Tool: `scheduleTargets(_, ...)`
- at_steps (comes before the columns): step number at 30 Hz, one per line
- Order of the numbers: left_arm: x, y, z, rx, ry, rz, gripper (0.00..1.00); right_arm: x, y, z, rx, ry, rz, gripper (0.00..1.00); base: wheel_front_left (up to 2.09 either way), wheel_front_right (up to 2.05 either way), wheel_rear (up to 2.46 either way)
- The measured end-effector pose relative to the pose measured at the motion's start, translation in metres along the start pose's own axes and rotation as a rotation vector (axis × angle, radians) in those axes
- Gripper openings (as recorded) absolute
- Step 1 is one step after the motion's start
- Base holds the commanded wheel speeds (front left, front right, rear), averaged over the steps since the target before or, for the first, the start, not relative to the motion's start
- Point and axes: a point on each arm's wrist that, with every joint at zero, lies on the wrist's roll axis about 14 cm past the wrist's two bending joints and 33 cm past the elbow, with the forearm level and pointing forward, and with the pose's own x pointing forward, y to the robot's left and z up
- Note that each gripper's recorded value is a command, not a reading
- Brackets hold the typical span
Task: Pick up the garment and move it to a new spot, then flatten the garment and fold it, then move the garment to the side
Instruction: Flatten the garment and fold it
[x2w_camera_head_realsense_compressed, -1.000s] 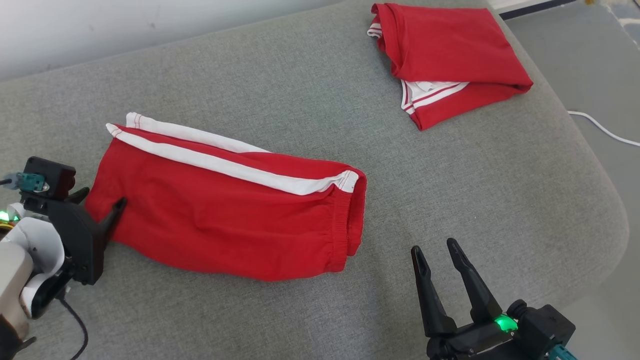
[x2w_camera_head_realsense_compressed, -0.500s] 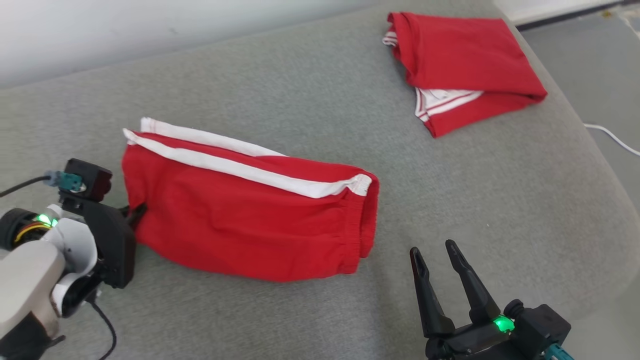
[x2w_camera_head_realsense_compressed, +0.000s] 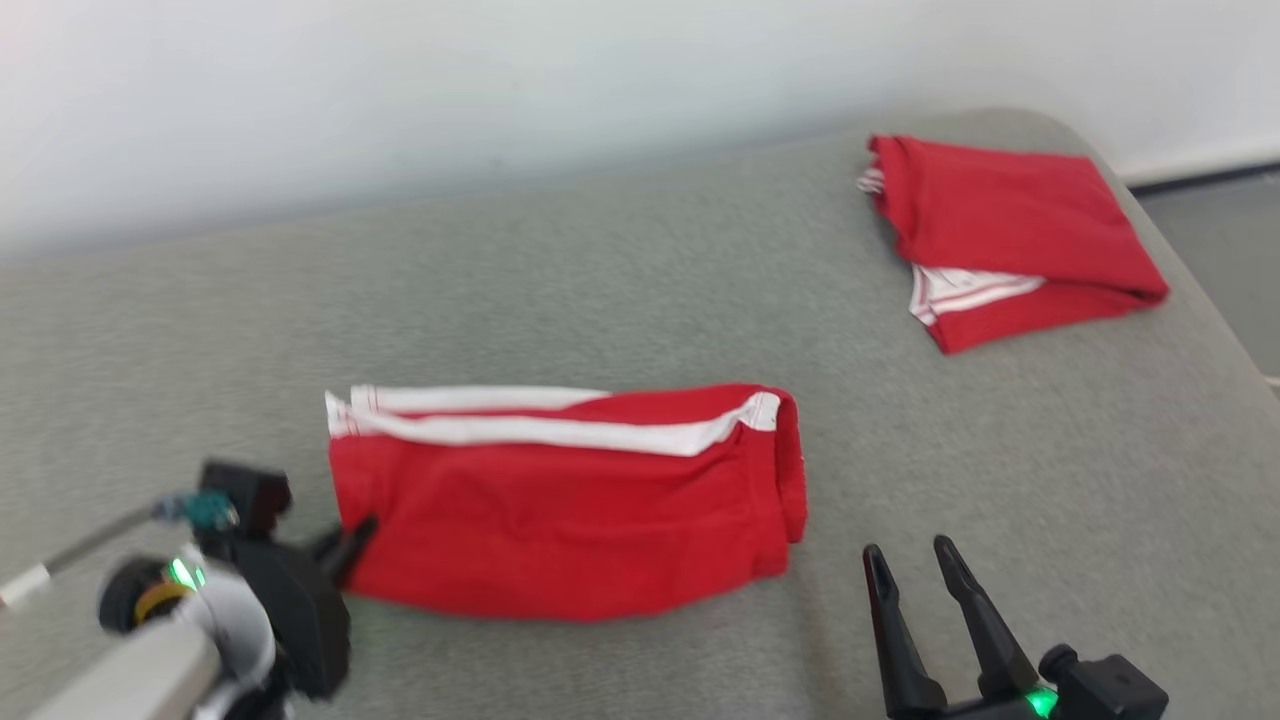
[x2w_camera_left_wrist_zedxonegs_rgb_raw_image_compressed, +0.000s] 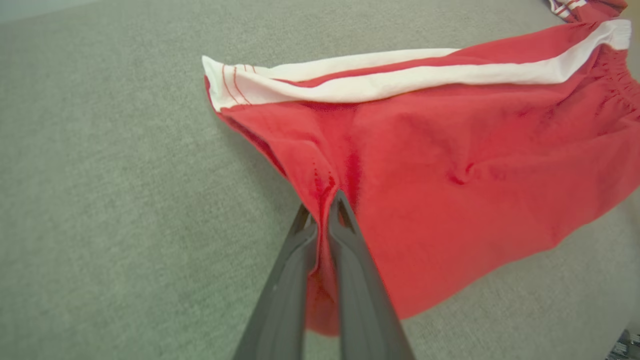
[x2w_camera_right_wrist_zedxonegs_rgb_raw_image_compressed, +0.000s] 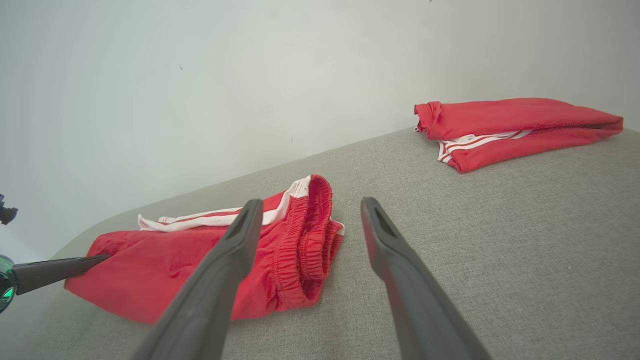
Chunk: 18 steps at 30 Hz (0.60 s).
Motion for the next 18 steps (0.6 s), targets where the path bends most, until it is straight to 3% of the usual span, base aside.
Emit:
scheduleTargets(7, -0.035, -0.007, -0.031, -0.084, -0.033, 0.055, 0.0, 0.0, 0.013, -0.002, -0.006, 0.006, 0.052, 1.0, 0.0, 0.0, 0.0)
scheduleTargets(8, -0.039, -0.006, -0.032, -0.074, -0.053, 0.066, 0.43, 0.001, 0.016, -0.004, -0.011, 0.011, 0.066, 1.0, 0.0, 0.0, 0.0)
scheduleTargets(9, -0.042, -0.005, -0.03, -0.064, -0.076, 0.079, 1.0, 0.001, 0.018, -0.004, -0.015, 0.014, 0.078, 1.0, 0.0, 0.0, 0.0)
scheduleTargets(15, -0.056, -0.001, -0.019, -0.105, -0.227, 0.149, 1.0, 0.004, 0.024, 0.003, -0.032, -0.001, 0.111, 1.0, 0.0, 0.0, 0.0)
scheduleTargets(18, -0.069, 0.01, -0.003, -0.076, -0.321, 0.211, 1.0, 0.006, 0.025, 0.011, -0.043, -0.023, 0.121, 1.0, 0.0, 0.0, 0.0)
